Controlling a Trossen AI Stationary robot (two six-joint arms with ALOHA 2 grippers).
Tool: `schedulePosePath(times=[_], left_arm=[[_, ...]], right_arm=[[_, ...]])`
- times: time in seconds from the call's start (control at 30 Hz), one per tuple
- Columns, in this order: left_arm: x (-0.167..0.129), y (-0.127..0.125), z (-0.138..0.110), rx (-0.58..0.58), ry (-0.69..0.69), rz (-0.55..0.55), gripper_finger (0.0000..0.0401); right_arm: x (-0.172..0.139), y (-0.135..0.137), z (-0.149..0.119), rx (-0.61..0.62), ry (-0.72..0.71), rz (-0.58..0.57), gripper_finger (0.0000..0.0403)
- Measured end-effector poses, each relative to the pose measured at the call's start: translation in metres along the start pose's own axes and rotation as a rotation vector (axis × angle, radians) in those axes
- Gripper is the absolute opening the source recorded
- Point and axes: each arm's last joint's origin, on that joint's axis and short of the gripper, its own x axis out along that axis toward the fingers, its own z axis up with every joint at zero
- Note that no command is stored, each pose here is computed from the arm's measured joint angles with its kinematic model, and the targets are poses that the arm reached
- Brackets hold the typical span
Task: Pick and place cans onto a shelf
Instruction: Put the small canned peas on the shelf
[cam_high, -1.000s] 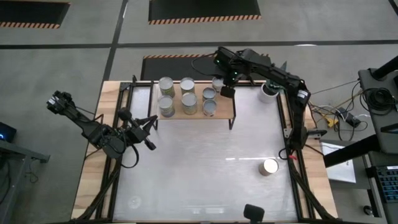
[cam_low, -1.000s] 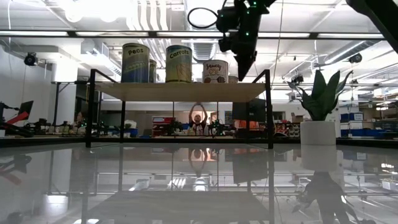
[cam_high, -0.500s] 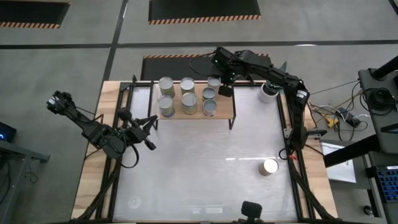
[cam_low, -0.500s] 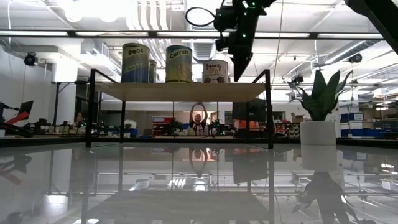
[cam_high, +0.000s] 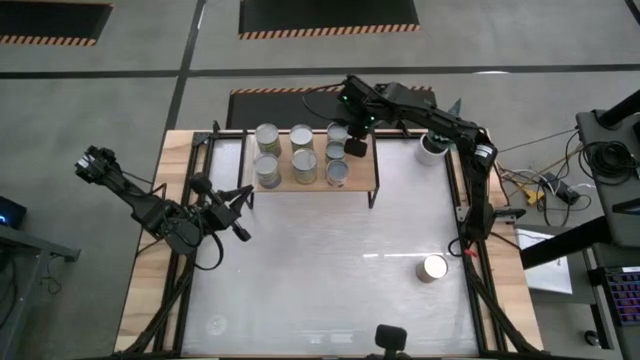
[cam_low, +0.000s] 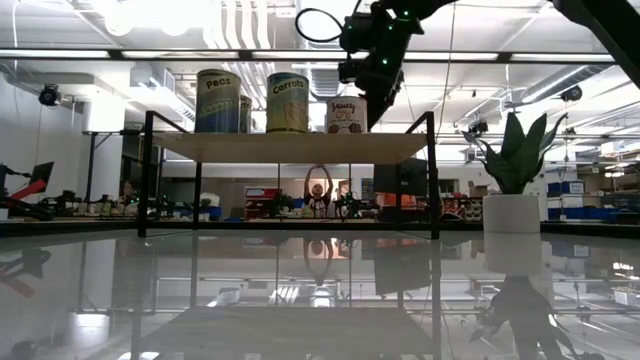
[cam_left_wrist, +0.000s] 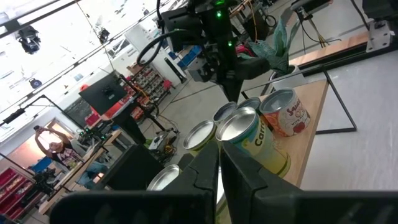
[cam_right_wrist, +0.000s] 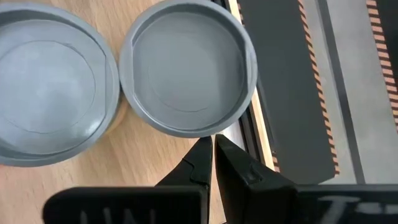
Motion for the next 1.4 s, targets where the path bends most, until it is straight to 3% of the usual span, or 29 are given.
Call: schedulePosePath(times=[1.4], left_arm=[[0.0, 0.0, 0.0, 0.0, 0.0, 0.0, 0.0]], right_arm=[[-0.0004, -0.0012, 0.0048, -0.003, -0.047, -0.02, 0.0009]])
